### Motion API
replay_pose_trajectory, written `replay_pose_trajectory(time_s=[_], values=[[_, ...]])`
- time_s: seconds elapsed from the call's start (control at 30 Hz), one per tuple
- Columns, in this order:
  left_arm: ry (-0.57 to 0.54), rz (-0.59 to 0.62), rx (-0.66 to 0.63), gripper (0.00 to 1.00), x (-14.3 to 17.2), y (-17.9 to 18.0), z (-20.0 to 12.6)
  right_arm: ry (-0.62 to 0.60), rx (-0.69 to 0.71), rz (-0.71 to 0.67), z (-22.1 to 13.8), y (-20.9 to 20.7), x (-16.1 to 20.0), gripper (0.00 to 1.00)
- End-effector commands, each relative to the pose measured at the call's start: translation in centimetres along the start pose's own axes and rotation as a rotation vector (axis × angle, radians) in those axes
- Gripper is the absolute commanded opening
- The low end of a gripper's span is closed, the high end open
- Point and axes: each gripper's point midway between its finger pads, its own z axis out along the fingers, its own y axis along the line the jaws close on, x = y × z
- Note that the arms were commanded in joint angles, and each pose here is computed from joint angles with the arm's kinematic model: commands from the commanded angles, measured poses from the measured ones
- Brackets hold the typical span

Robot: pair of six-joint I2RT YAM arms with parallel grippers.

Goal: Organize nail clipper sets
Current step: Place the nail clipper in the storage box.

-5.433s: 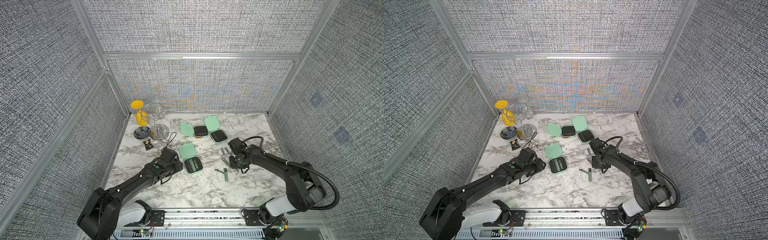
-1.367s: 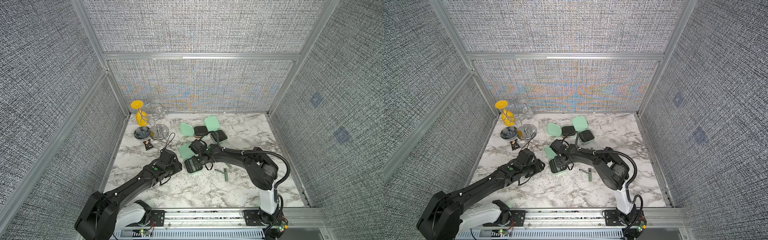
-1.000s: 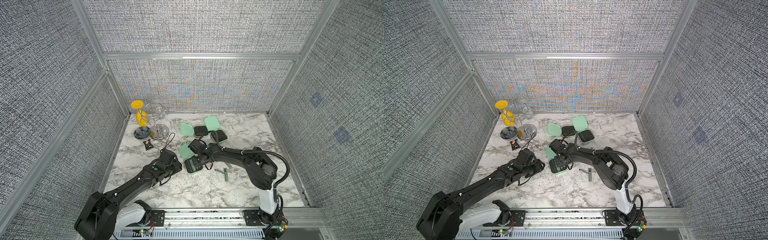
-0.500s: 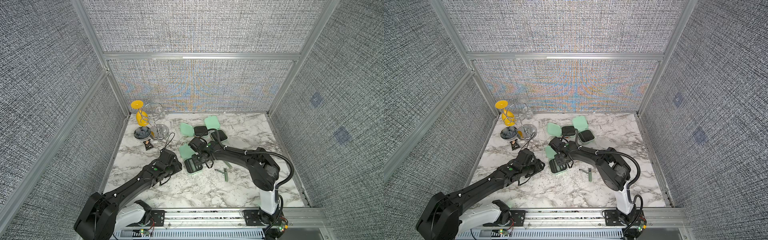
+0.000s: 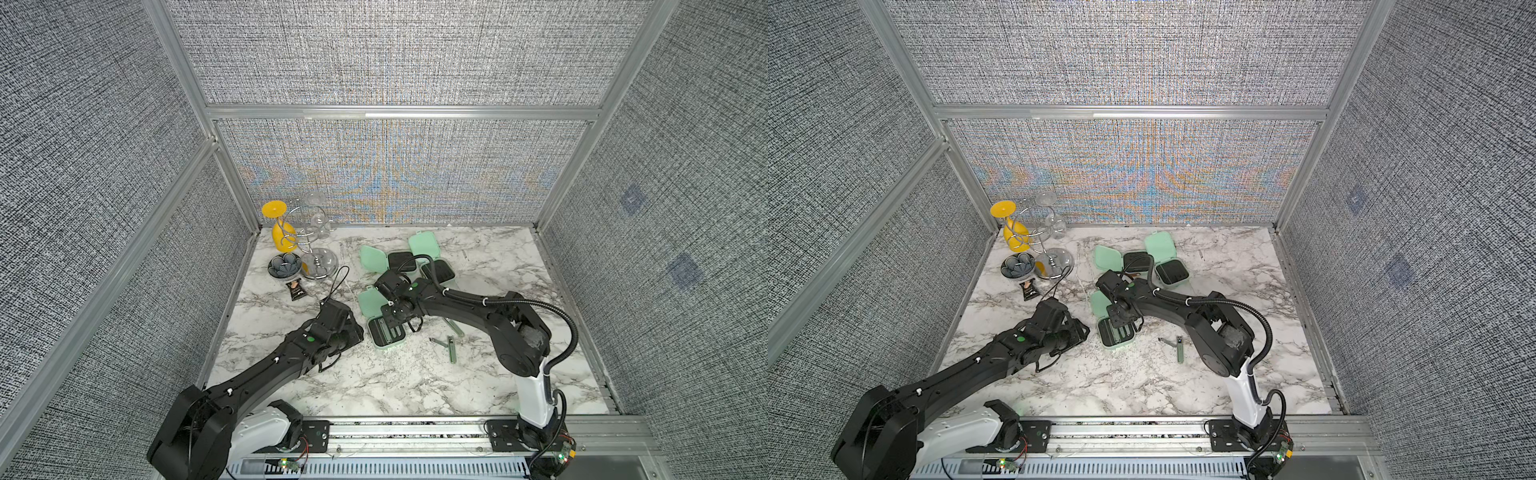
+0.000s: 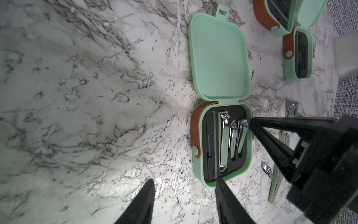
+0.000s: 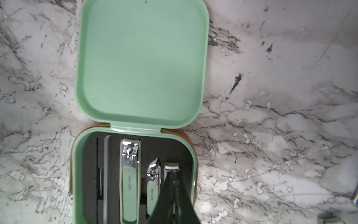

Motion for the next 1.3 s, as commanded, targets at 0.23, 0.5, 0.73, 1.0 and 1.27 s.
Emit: replay_pose_trajectory(time_s=[0.23,0.5,0.73,1.0,1.27], values=[[-0.019,-0.002,0.000,0.53,-0.4,0.0,0.0,0.027,-0.011,0.001,0.8,0.2,0.5,0.08],[-0.022,-0.001,0.001,0.53,-0.4,0.0,-0.1,0.041,-0.016,0.007,1.1,0.2,1.0,0.08],[-0.021,-0.002,0.000,0.53,-0.3,0.1,-0.1,0.073,-0.010,0.019,1.7,0.0,2.5,0.07],[-0.024,-0.006,0.000,0.53,-0.3,0.2,-0.1,0.115,-0.001,0.024,2.7,0.0,4.6,0.06],[-0.028,-0.006,0.000,0.53,-0.3,0.2,-0.3,0.133,0.010,0.026,3.0,-0.1,5.4,0.06]])
